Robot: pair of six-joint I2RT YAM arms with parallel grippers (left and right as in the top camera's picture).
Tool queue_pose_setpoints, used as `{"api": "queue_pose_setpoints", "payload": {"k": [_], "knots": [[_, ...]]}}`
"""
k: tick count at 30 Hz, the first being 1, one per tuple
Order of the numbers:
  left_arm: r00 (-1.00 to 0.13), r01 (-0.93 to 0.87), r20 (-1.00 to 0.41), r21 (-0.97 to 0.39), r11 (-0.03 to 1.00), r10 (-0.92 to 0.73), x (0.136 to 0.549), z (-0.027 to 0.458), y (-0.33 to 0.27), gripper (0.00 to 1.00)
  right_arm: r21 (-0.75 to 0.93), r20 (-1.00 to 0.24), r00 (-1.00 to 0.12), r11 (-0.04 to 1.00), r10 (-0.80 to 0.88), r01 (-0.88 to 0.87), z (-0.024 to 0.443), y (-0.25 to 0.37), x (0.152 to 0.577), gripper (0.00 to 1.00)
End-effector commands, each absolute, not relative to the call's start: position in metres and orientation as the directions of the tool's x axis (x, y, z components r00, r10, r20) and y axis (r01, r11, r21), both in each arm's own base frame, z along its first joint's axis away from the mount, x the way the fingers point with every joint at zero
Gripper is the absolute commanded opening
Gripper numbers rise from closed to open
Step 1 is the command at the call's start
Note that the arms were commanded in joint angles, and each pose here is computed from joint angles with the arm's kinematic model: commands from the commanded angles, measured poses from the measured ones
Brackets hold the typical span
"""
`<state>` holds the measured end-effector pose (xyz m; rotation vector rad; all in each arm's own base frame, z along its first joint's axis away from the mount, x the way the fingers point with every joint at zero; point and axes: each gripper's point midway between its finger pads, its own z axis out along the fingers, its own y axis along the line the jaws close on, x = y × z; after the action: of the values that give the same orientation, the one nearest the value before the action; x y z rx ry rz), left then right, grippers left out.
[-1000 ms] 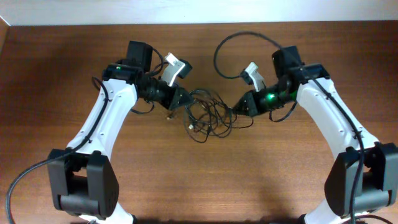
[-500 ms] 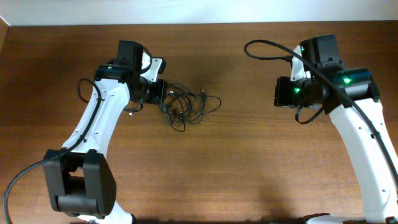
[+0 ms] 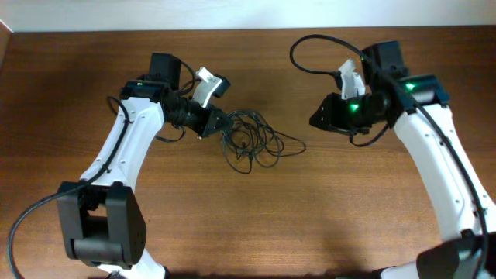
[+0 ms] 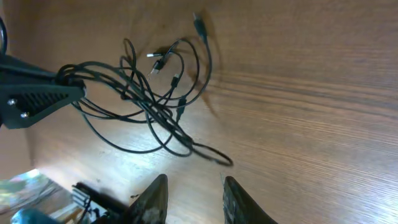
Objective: Untangle cables
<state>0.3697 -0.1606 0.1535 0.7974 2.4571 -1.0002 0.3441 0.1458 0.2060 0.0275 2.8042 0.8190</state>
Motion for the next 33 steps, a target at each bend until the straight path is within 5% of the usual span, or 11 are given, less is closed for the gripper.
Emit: {"api": "queue_pose_setpoints", "payload": {"k": [1, 7, 13, 19, 24, 27, 31, 33], "knots": [[-0.685, 0.727, -0.612, -0.542, 0.421, 0.395, 0.354, 0.166, -0.177, 0.0, 0.551, -0.219, -0.975, 0.828, 0.029, -0.099, 0.197, 0.153, 0.351, 0.3], [-0.58, 0.814, -0.712, -0.525, 0.249, 0.396, 0.335, 0.184, -0.188, 0.0, 0.535, -0.239, -0.971, 0.837, 0.021, -0.114, 0.173, 0.154, 0.377, 0.41], [-0.515, 0.854, -0.779, -0.502, 0.136, 0.358, 0.323, 0.199, -0.196, 0.0, 0.722, -0.105, -0.994, 0.686, -0.02, -0.09, 0.158, 0.19, 0.371, 0.65], [-0.482, 0.87, -0.794, -0.483, 0.097, 0.372, 0.317, 0.2, -0.205, 0.0, 0.797, 0.077, -0.996, 0.603, -0.036, 0.04, 0.122, 0.227, 0.367, 0.69], [-0.454, 0.881, -0.802, -0.468, 0.064, 0.388, 0.31, 0.2, -0.215, 0.0, 0.845, 0.034, -0.994, 0.534, -0.108, -0.029, 0.122, 0.267, 0.366, 0.69], [-0.454, 0.881, -0.802, -0.468, 0.063, 0.388, 0.31, 0.2, -0.215, 0.0, 0.845, -0.003, -0.992, 0.53, -0.128, -0.071, 0.124, 0.286, 0.364, 0.57], [-0.454, 0.881, -0.802, -0.469, 0.063, 0.388, 0.31, 0.2, -0.215, 0.0, 0.765, -0.021, -0.996, 0.641, -0.081, -0.069, 0.105, 0.283, 0.371, 0.18], [-0.455, 0.881, -0.801, -0.469, 0.064, 0.388, 0.31, 0.2, -0.215, 0.0, 0.75, -0.028, -0.997, 0.658, -0.073, -0.069, 0.102, 0.281, 0.374, 0.15]]}}
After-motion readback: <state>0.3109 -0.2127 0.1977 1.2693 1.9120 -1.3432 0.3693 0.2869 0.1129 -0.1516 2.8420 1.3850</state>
